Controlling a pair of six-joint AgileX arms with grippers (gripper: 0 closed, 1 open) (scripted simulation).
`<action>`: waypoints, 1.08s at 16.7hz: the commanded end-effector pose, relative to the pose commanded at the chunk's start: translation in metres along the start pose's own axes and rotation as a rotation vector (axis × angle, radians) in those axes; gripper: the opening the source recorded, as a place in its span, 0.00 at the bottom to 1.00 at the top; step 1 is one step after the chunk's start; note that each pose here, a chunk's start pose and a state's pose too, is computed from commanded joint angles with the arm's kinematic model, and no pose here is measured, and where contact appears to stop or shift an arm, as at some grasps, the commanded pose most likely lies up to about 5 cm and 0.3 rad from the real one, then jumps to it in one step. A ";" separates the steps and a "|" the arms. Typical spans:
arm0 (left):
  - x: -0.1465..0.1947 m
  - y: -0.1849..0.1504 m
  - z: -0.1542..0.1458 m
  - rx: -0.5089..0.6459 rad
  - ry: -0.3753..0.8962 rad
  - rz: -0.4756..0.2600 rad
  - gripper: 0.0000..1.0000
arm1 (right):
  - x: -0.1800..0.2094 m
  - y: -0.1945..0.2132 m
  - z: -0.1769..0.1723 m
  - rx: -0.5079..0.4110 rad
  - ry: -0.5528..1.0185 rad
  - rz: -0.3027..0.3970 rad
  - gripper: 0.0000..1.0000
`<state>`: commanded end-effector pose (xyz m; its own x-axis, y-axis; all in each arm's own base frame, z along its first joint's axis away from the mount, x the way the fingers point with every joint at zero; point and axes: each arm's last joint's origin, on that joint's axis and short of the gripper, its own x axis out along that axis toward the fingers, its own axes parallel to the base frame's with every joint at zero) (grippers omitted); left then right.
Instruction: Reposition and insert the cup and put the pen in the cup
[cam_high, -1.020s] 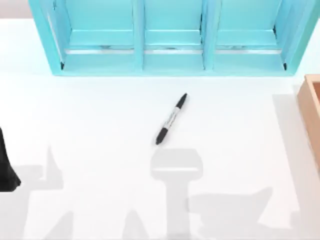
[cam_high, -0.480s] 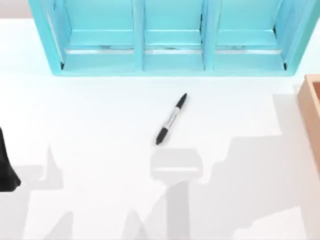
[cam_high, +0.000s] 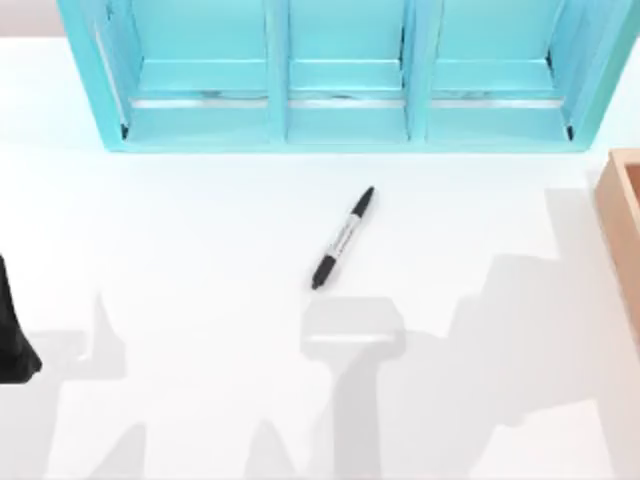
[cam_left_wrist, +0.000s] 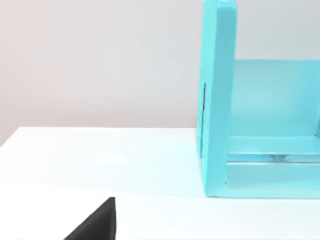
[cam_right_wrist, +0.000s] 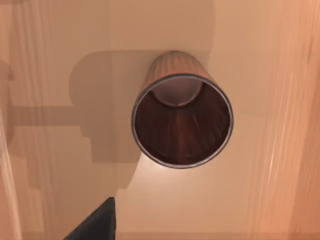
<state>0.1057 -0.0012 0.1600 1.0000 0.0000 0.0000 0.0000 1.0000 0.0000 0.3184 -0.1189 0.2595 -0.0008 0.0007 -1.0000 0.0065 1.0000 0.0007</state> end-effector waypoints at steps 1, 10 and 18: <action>0.000 0.000 0.000 0.000 0.000 0.000 1.00 | 0.001 0.000 0.000 0.001 0.001 0.000 1.00; 0.000 0.000 0.000 0.000 0.000 0.000 1.00 | 0.090 -0.002 0.002 0.004 -0.003 -0.001 1.00; 0.000 0.000 0.000 0.000 0.000 0.000 1.00 | 0.100 -0.002 0.000 0.004 0.002 0.001 0.85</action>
<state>0.1057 -0.0012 0.1600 1.0000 0.0000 0.0000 0.0000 1.0000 0.0000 0.3179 -0.1206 0.1593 -0.0033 0.0018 -1.0000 0.0107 0.9999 0.0018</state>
